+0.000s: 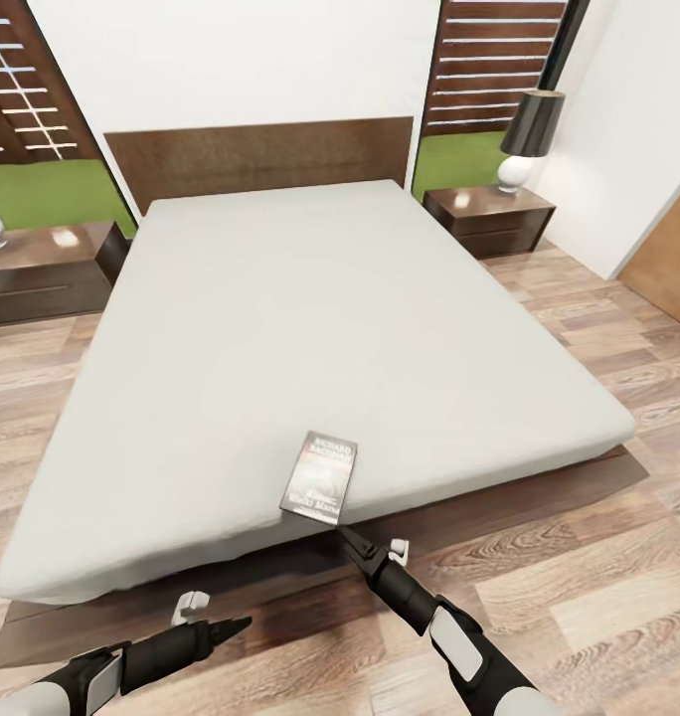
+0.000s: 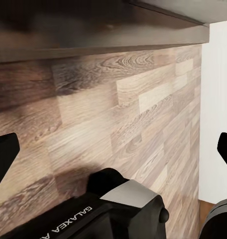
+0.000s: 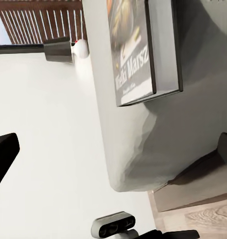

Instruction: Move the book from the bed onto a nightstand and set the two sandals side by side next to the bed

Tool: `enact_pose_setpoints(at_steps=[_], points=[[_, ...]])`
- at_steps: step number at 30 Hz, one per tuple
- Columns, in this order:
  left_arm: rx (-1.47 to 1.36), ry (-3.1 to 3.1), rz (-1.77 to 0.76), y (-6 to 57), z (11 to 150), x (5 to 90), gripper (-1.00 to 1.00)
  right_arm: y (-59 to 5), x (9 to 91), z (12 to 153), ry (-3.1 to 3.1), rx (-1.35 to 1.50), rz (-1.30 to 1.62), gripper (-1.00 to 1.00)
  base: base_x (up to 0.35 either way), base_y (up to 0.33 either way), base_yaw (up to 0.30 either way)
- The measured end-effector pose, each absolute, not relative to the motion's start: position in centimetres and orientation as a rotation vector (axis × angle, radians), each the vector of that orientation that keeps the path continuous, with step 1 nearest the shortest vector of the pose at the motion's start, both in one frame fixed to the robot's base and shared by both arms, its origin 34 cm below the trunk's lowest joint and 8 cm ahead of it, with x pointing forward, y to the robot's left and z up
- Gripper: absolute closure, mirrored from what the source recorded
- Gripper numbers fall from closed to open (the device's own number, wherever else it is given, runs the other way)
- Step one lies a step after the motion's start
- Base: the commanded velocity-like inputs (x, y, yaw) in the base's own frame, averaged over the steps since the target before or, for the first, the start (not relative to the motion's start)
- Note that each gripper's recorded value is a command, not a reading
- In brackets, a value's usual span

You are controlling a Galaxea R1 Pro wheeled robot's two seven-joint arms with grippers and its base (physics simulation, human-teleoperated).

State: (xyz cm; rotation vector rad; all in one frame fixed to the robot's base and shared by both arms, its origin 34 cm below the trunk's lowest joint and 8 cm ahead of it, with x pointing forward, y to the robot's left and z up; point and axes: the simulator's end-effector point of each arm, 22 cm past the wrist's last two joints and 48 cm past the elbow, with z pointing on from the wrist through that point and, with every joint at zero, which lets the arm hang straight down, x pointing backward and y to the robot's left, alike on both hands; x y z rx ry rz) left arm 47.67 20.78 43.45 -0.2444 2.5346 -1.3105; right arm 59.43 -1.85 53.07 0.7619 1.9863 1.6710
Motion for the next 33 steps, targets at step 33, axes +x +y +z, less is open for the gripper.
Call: enact_pose_setpoints(at_steps=[33], points=[[-0.244, 2.534, -1.31, 20.78, 43.44, 47.68, -1.0, -1.84, 59.48, 53.11, 1.985, 0.761, 1.671, -1.0, 0.043, 0.011, 0.0]])
